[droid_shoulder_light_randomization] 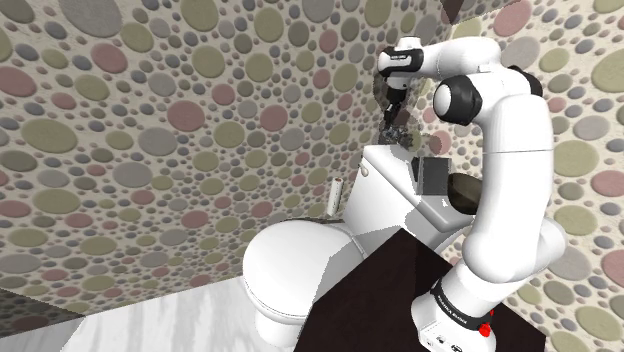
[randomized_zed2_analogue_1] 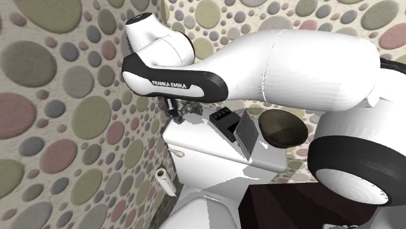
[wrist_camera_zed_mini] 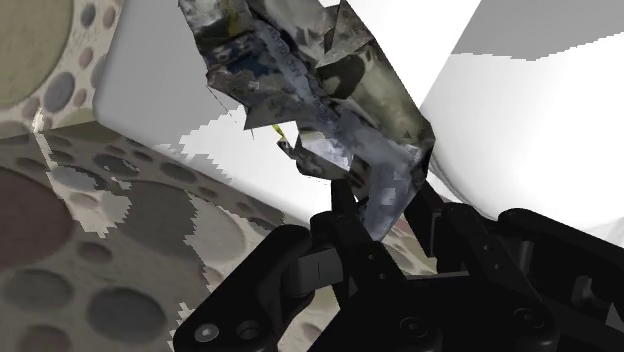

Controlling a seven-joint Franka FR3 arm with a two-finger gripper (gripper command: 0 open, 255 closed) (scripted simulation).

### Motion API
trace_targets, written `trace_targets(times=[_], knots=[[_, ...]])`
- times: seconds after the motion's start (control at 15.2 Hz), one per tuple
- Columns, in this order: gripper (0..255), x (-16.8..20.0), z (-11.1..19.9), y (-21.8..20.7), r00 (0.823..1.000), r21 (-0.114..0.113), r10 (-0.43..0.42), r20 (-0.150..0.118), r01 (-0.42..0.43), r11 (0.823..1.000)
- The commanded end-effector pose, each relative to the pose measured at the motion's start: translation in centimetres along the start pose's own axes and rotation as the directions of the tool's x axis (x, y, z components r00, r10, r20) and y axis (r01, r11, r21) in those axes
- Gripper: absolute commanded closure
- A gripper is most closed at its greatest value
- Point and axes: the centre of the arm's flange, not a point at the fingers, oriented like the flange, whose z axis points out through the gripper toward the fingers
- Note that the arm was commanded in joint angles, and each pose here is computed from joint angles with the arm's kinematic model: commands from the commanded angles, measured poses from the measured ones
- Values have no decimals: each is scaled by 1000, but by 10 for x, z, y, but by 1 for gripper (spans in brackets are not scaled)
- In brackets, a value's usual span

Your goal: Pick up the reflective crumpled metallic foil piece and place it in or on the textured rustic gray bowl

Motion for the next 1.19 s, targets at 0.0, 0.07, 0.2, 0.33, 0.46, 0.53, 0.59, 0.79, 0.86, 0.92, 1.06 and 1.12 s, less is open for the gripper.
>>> trace_targets(times=[0.0, 0.07, 0.2, 0.33, 0.46, 0.53, 0.59, 0.79, 0.86, 0.92, 1.06, 1.12], knots=[[255, -1, -13, 1, 1000, -3, 0, -3, 0, 1000], [255, -2, -18, 1, 1000, -3, 0, -3, 0, 1000], [255, -3, -28, 2, 1000, -3, 0, -3, 0, 1000], [255, -5, -39, 2, 1000, -3, 0, -3, 0, 1000], [255, -6, -49, 3, 1000, -3, 0, -3, 0, 1000], [255, -7, -54, 3, 1000, -3, 0, -3, 0, 1000], [255, -8, -60, 4, 1000, -3, 0, -3, 0, 1000], [255, -10, -75, 4, 1000, -3, 0, -3, 0, 1000], [255, -11, -81, 5, 1000, -3, 0, -3, 0, 1000], [255, -12, -86, 5, 1000, -3, 0, -3, 0, 1000], [255, -24, -88, -1, 1000, -3, 0, -3, 0, 1000], [255, -36, -87, -6, 1000, -3, 0, -3, 0, 1000]])
